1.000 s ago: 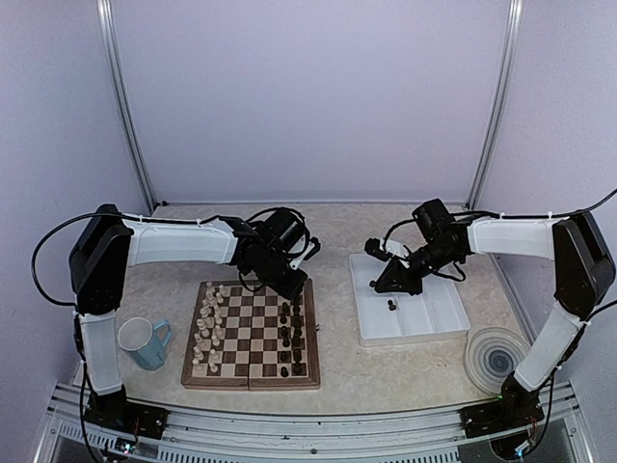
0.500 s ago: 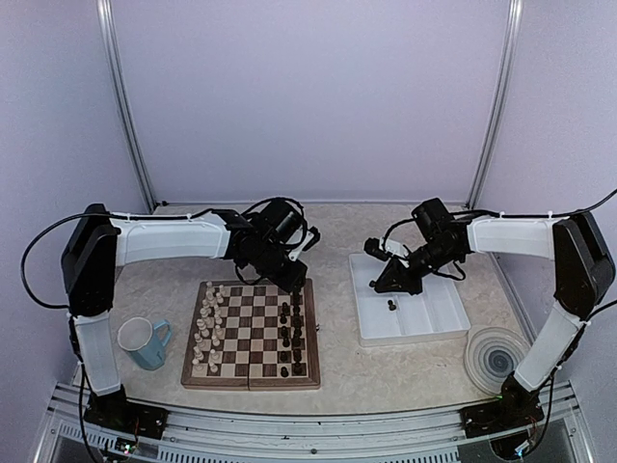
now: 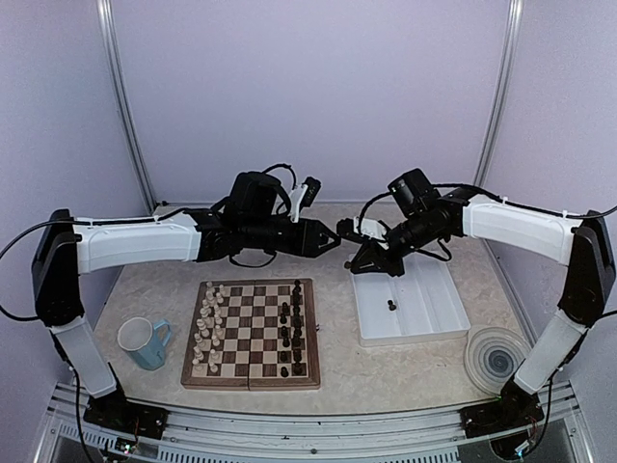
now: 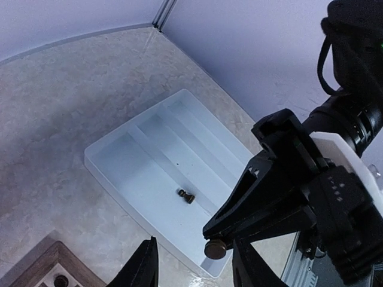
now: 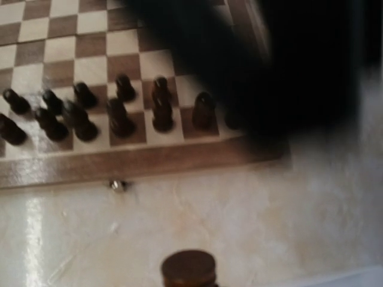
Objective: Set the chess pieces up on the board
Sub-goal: Pass from the right arm to the left
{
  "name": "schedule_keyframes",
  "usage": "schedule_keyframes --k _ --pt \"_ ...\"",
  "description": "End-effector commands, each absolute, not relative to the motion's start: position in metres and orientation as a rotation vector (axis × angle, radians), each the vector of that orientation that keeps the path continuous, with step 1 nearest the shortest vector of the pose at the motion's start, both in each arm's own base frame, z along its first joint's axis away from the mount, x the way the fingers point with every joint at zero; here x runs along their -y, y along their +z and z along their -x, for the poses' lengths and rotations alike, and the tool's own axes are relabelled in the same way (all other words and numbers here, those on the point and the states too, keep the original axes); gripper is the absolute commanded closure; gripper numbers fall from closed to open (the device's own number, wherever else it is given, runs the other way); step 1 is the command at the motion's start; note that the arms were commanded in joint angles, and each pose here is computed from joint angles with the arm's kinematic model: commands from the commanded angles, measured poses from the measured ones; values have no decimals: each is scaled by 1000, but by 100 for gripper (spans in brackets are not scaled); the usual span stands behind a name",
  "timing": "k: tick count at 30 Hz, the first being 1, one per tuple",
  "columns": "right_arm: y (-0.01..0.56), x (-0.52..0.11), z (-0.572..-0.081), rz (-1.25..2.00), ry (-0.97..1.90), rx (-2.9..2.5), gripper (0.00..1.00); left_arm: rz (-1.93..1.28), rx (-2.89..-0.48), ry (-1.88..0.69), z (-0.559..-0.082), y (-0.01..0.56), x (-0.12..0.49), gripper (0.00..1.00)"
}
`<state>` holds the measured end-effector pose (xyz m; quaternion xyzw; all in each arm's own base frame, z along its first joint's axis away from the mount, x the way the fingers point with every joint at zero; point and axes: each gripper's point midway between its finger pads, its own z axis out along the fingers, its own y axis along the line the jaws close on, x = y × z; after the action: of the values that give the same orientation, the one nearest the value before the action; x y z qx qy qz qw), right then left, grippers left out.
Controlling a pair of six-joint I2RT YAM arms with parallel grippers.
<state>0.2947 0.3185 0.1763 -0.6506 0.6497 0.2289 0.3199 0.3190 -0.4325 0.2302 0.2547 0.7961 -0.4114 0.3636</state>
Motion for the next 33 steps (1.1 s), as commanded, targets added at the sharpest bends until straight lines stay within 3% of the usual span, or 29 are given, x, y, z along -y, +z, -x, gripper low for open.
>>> schedule_keyframes --k 1,11,18,29,33 --pt "188 -323 -285 1756 526 -1684 91 -660 -2016 -1234 -306 235 453 58" --pt "201 -330 -292 1736 495 -1675 91 -703 -2088 -1261 -293 207 456 69" --pt "207 -330 -293 1723 490 -1670 91 -719 -2094 -1291 -287 203 459 67" --pt "210 -330 -289 1722 492 -1659 90 -751 -2088 -1323 -283 200 467 81" --pt "212 -328 -285 1723 492 -1651 81 -770 -2062 -1327 -283 202 468 84"
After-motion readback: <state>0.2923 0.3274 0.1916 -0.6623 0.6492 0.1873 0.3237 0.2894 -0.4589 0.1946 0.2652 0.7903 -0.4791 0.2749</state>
